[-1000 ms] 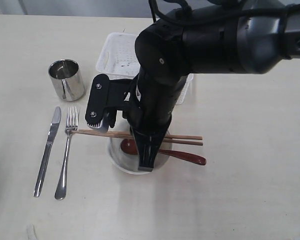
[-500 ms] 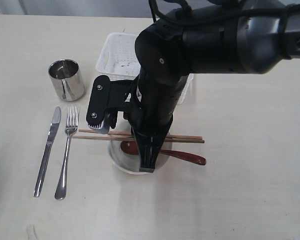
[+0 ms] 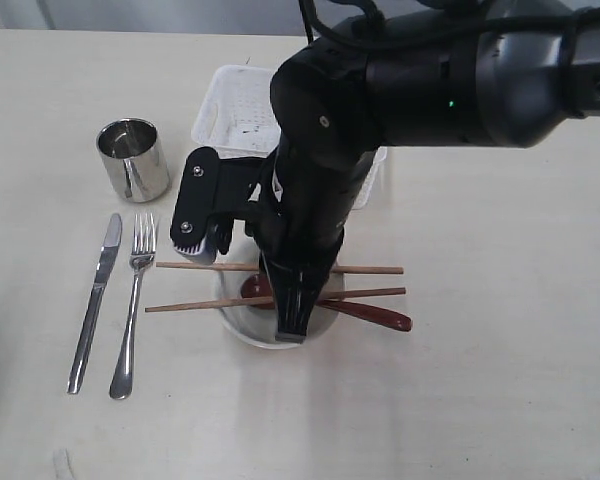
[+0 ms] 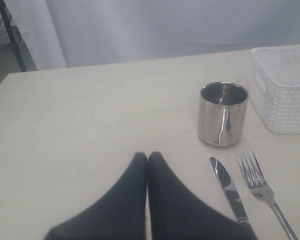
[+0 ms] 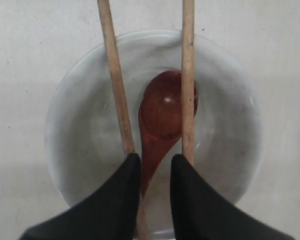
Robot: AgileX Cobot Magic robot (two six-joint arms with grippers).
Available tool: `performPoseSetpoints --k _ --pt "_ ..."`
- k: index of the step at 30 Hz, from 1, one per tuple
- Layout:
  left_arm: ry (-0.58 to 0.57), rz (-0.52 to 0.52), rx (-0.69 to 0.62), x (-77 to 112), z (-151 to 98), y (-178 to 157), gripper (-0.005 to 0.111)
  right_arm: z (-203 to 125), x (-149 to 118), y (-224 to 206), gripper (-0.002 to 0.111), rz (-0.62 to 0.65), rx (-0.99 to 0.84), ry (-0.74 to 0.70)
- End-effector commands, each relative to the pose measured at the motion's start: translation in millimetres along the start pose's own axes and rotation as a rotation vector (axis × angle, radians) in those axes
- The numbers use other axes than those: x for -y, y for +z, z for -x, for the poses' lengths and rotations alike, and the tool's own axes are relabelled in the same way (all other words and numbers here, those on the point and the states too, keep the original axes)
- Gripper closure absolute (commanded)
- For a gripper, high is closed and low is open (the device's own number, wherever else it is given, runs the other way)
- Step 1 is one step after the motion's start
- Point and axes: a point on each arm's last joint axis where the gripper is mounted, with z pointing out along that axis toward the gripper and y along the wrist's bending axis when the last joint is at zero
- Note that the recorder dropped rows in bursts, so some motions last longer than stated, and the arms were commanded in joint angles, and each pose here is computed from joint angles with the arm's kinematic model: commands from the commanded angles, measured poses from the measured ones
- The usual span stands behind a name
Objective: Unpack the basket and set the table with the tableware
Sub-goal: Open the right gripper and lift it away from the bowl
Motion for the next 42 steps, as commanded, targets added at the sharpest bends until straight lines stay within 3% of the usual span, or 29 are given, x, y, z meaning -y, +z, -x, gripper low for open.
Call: performPoseSetpoints --k 1,8,12,42 --pt "-0.003 -0.006 0.000 0.4 -1 0 0.107 2 2 -19 0.086 -0.048 0.059 -0.001" --pt "-0.003 -0.006 0.000 0.4 -1 0 0.107 -1 26 -14 0.087 -0.138 0.124 0.050" --pt "-0.003 -0.006 0.000 0.4 -1 0 0.107 -3 31 1 0.109 -0.145 0.078 0.029" --pt "-0.003 -0.006 0.000 0.4 -1 0 0.107 1 31 28 0.109 -0.104 0.083 0.058"
